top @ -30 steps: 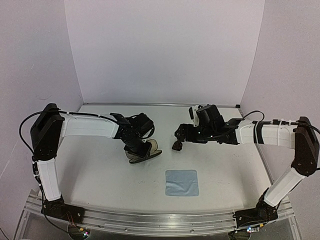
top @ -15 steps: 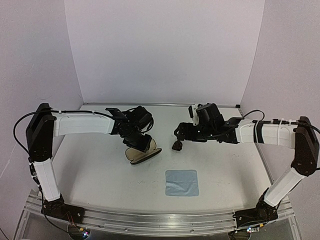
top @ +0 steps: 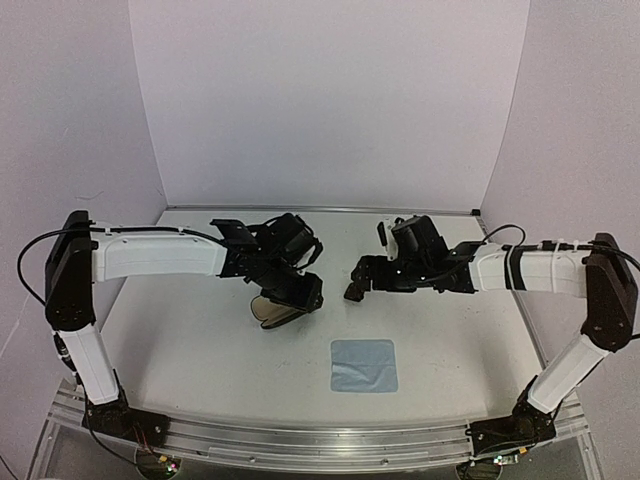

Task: Organize the sunglasses
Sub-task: Fold the glasses cleaning cloth at the center of the board.

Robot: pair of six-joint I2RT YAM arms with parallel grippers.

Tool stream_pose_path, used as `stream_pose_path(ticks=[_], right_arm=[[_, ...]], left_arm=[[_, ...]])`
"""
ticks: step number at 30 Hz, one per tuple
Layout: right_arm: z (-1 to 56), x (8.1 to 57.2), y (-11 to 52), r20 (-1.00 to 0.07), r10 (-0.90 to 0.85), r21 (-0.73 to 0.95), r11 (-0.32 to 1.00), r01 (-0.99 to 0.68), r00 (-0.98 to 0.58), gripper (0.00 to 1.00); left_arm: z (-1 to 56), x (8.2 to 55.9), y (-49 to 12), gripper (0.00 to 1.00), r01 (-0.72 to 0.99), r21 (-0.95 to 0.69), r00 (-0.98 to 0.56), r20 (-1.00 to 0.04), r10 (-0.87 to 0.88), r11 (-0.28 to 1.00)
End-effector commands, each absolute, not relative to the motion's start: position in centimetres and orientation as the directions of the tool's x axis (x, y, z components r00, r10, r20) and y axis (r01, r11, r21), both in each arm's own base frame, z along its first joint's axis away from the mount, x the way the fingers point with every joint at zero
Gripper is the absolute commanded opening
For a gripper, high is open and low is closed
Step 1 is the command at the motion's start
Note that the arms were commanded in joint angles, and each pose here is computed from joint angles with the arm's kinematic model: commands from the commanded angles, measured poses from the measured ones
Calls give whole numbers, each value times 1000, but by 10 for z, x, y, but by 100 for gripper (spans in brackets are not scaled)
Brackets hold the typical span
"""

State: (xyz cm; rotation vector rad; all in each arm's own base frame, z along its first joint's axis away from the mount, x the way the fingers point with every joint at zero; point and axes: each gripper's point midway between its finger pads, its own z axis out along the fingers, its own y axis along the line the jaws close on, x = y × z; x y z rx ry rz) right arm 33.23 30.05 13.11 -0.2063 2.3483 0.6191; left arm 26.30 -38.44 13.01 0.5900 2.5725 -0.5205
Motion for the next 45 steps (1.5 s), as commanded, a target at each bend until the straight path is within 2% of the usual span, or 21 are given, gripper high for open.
stream_pose_path(ticks=[1, 8, 21, 45], right_arm=[[126, 325, 288, -665, 26, 366, 883, -295, -746, 83], [104, 305, 270, -630, 24, 365, 891, -269, -776, 83], [71, 278, 250, -569, 13, 359, 903, -235, -822, 83], [27, 258, 244, -477, -40, 287, 937, -198, -878, 81]], left_arm=[[124, 243, -416, 50, 479, -353, -842, -442, 308, 804], [110, 226, -430, 53, 462, -400, -870, -380, 315, 792], [90, 229, -446, 53, 416, -408, -900, -314, 303, 813], [49, 227, -451, 51, 415, -484, -909, -193, 369, 770]])
